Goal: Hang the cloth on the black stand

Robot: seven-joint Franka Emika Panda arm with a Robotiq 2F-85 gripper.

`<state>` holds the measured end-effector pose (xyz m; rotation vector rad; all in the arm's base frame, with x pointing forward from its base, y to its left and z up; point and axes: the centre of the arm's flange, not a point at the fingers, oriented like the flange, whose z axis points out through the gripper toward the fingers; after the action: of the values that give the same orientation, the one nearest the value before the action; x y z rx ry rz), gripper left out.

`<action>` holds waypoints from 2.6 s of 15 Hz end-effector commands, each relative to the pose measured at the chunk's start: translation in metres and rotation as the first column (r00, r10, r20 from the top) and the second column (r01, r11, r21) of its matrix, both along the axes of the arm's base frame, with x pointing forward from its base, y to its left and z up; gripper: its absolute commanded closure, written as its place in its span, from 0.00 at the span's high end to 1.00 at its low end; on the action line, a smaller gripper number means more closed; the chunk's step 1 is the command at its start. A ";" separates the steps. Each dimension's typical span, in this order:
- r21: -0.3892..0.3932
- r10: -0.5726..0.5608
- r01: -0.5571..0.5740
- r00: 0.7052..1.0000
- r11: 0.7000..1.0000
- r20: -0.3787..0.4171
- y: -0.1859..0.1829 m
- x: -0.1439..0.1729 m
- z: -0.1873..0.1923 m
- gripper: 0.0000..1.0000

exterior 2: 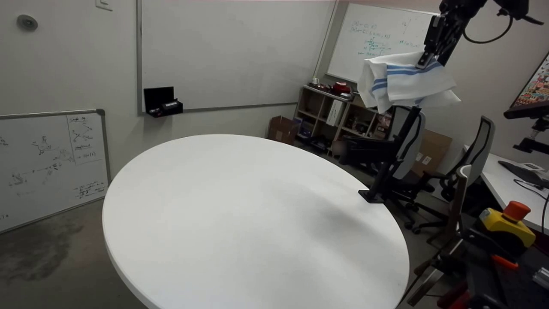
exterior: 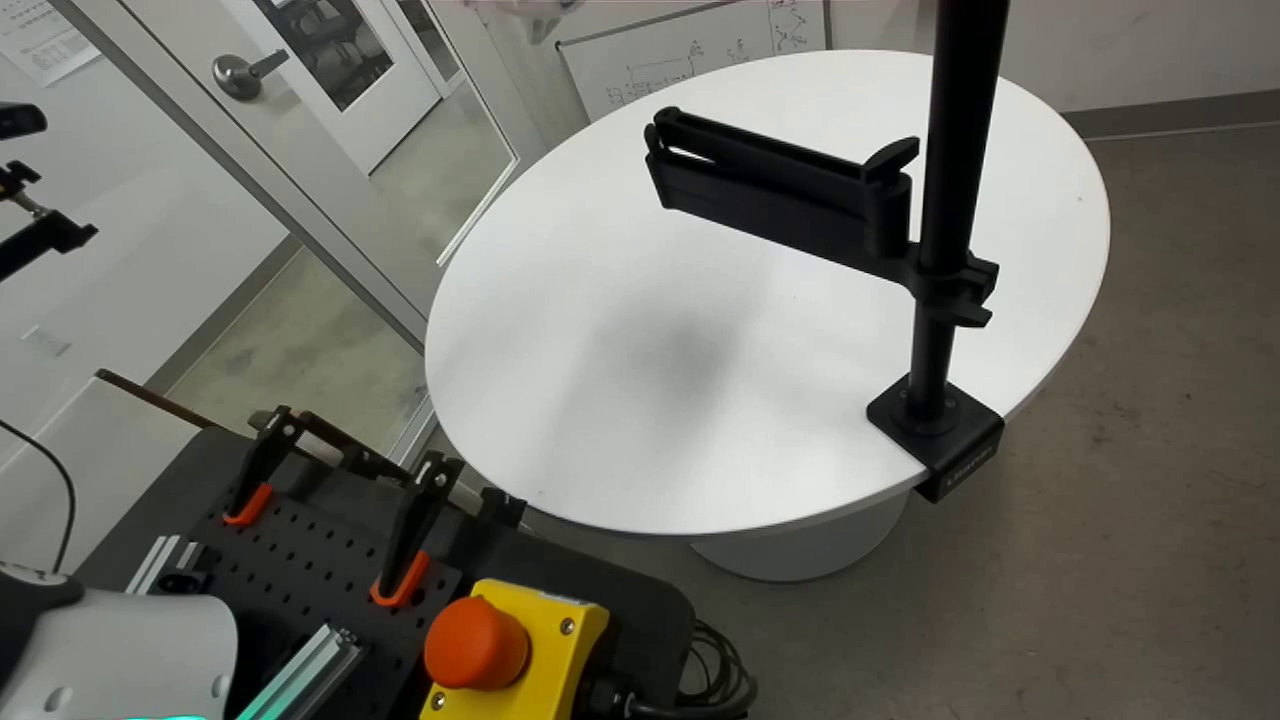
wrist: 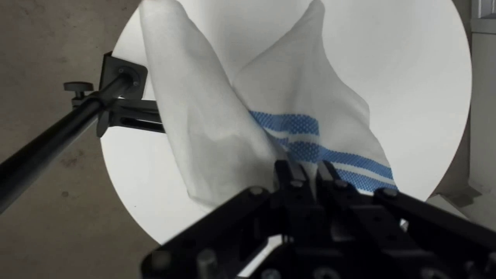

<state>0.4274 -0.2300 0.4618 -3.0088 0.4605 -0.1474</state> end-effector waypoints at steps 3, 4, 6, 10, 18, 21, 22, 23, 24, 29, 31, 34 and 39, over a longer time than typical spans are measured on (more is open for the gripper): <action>-0.015 -0.097 0.098 0.994 0.995 0.053 -0.038 0.008 0.011 0.02; -0.020 -0.110 0.111 0.992 0.994 0.054 -0.044 0.008 0.006 0.02; -0.032 -0.138 0.141 0.988 0.989 0.072 -0.054 0.009 -0.009 0.02; -0.072 -0.167 0.173 0.982 0.982 0.088 -0.066 0.017 -0.052 0.02; -0.109 -0.146 0.149 0.989 0.983 0.035 -0.051 0.031 -0.123 0.02; -0.113 -0.119 0.119 0.993 0.986 0.004 -0.038 0.032 -0.144 0.02; -0.111 -0.112 0.110 0.994 0.988 -0.009 -0.035 0.033 -0.149 0.02; -0.110 -0.104 0.101 0.994 0.989 -0.022 -0.031 0.031 -0.156 0.02; -0.110 -0.098 0.094 0.995 0.989 -0.034 -0.028 0.031 -0.161 0.02; -0.098 -0.081 0.073 0.994 0.992 -0.077 -0.019 0.026 -0.180 0.48; -0.095 -0.078 0.070 0.993 0.993 -0.089 -0.018 0.025 -0.184 0.61; -0.093 -0.076 0.067 0.992 0.993 -0.099 -0.016 0.022 -0.188 0.83; -0.087 -0.069 0.059 0.991 0.994 -0.116 -0.012 0.017 -0.194 1.00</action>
<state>0.4463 -0.2482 0.2721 -3.0844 0.5803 0.0095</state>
